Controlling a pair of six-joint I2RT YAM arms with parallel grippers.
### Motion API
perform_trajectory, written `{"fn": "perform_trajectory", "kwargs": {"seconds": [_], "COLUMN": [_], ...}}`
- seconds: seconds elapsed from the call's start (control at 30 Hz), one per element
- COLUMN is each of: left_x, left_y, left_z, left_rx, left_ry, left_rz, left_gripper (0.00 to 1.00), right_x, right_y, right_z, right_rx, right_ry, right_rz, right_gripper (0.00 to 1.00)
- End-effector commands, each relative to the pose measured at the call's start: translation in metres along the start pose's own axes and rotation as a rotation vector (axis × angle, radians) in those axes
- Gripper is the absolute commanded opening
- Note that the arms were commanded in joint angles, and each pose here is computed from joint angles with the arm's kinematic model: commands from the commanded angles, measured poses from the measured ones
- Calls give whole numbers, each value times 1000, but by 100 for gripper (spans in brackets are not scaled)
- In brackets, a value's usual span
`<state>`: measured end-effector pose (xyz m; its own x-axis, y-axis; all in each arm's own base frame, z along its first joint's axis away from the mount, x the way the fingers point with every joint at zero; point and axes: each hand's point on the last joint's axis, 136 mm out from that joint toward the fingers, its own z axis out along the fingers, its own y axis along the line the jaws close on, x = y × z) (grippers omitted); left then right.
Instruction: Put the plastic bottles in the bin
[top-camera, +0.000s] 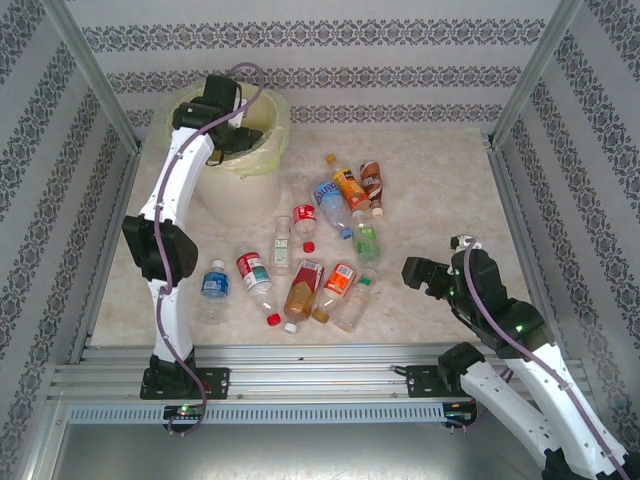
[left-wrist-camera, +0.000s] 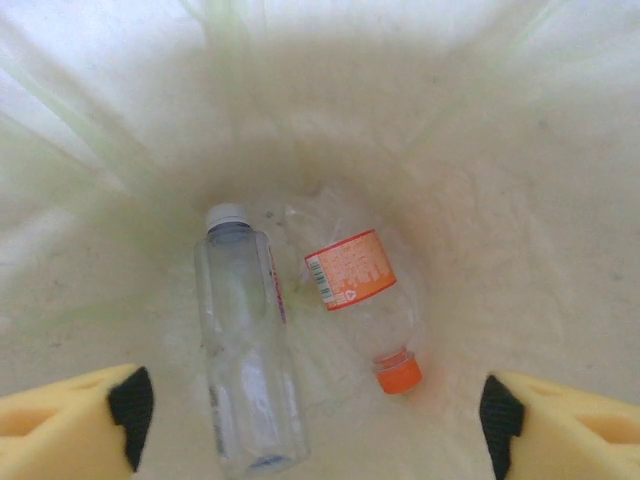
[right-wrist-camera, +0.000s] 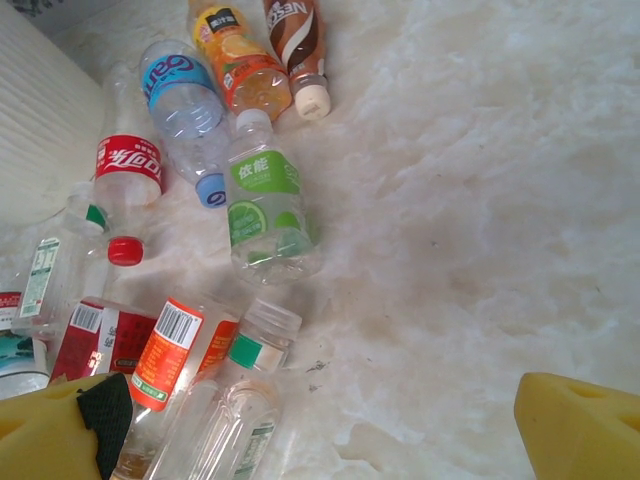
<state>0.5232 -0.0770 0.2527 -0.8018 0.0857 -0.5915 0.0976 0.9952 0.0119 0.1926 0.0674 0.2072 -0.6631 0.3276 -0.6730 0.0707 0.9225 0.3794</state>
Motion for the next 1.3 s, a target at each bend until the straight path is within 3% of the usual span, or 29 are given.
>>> {"fn": "perform_trajectory", "kwargs": {"seconds": [0.0, 0.07, 0.33, 0.5, 0.73, 0.93, 1.13, 1.27], "left_x": [-17, -26, -40, -33, -2, 47, 107, 143], "left_y": [7, 7, 3, -20, -115, -204, -275, -303], "left_z": [-51, -67, -126, -157, -194, -199, -204, -194], "left_rx": [0, 4, 42, 129, 441, 763, 1012, 1089], "left_ry": [-86, -130, -256, -300, -354, -368, -306, -240], "left_rz": [-38, -47, -64, -31, 126, 242, 361, 399], "left_gripper": [92, 100, 100, 100, 100, 100, 100, 100], "right_x": [6, 8, 7, 1, -10, -10, -4, 2], "right_y": [-14, -18, -50, -72, -97, -132, -163, -177], "right_z": [6, 9, 14, 16, 24, 26, 34, 45], "right_rx": [62, 85, 260, 375, 472, 603, 666, 675], "right_ry": [11, 21, 12, 3, -6, 8, 44, 85], "right_rz": [52, 65, 132, 163, 217, 269, 330, 358], "right_gripper": [98, 98, 98, 98, 98, 98, 98, 98]}}
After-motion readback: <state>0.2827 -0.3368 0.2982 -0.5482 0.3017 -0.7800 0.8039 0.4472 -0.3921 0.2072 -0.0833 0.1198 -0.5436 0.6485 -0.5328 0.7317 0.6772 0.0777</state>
